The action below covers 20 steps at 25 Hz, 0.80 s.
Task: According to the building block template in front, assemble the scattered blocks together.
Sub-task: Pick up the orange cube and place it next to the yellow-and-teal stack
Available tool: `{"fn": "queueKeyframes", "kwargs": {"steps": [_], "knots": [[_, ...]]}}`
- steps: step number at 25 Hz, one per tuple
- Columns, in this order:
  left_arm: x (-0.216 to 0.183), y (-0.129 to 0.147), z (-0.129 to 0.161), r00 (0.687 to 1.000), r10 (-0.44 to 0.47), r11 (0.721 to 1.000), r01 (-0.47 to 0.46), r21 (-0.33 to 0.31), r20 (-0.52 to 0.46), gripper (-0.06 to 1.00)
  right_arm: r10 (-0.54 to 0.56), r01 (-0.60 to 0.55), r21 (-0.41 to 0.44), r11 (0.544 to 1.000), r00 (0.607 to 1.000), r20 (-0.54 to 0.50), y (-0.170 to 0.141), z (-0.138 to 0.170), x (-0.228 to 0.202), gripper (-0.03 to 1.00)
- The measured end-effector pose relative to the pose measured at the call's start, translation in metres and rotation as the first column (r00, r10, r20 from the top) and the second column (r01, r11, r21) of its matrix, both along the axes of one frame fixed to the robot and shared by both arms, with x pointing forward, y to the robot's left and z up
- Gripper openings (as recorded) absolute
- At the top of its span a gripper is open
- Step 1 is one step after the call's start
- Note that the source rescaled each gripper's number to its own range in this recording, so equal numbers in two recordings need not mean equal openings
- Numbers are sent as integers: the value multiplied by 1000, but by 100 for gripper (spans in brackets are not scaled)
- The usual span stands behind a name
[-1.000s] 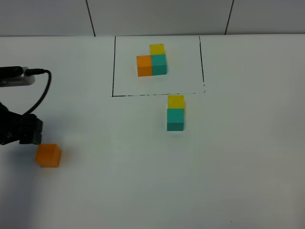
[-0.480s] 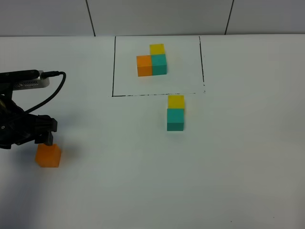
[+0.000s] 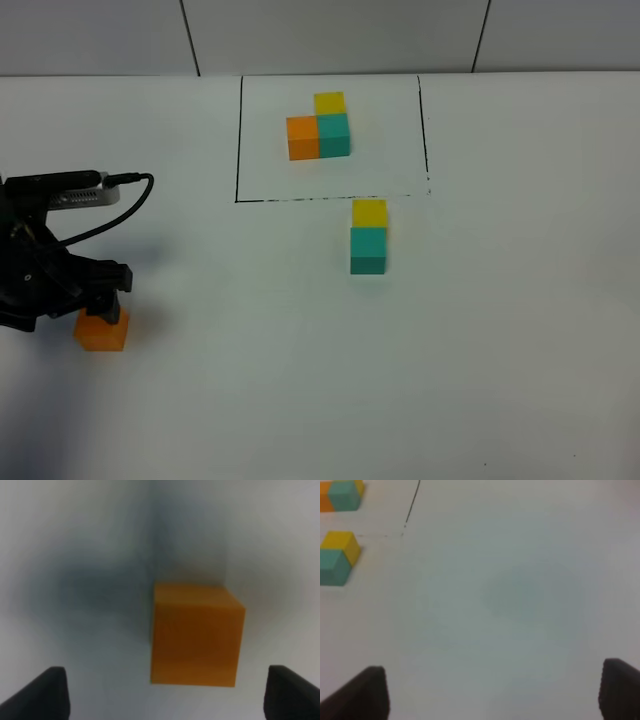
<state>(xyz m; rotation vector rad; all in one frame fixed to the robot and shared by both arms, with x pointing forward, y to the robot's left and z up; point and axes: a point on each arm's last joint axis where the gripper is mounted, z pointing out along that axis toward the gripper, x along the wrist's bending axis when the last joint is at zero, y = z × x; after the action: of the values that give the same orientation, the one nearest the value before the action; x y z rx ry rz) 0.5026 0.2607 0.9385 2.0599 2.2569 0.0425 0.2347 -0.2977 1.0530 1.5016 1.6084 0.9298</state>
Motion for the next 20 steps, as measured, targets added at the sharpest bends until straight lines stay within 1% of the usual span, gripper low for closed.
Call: {"fn": "queueKeyframes", "kwargs": {"steps": [2,5,10,16,20], "knots": [[1,0,-6,1000,0,1000,0,3,-20,84,0,0,0,1000,1000,0,0,0,0,71],[2,-6,-14,999,-24,1000,25,9,-39,84,0,0,0,1000,1000,0,0,0,0,71],[6,-20,-27,997,-70,997,70,9,-27,82,0,0,0,1000,1000,0,0,0,0,71],[6,-21,-30,997,-73,997,73,10,-32,81,-1,1,2,1000,1000,0,0,0,0,71],[7,-20,-31,995,-92,995,92,26,-28,81,-1,1,2,1000,1000,0,0,0,0,71]]}}
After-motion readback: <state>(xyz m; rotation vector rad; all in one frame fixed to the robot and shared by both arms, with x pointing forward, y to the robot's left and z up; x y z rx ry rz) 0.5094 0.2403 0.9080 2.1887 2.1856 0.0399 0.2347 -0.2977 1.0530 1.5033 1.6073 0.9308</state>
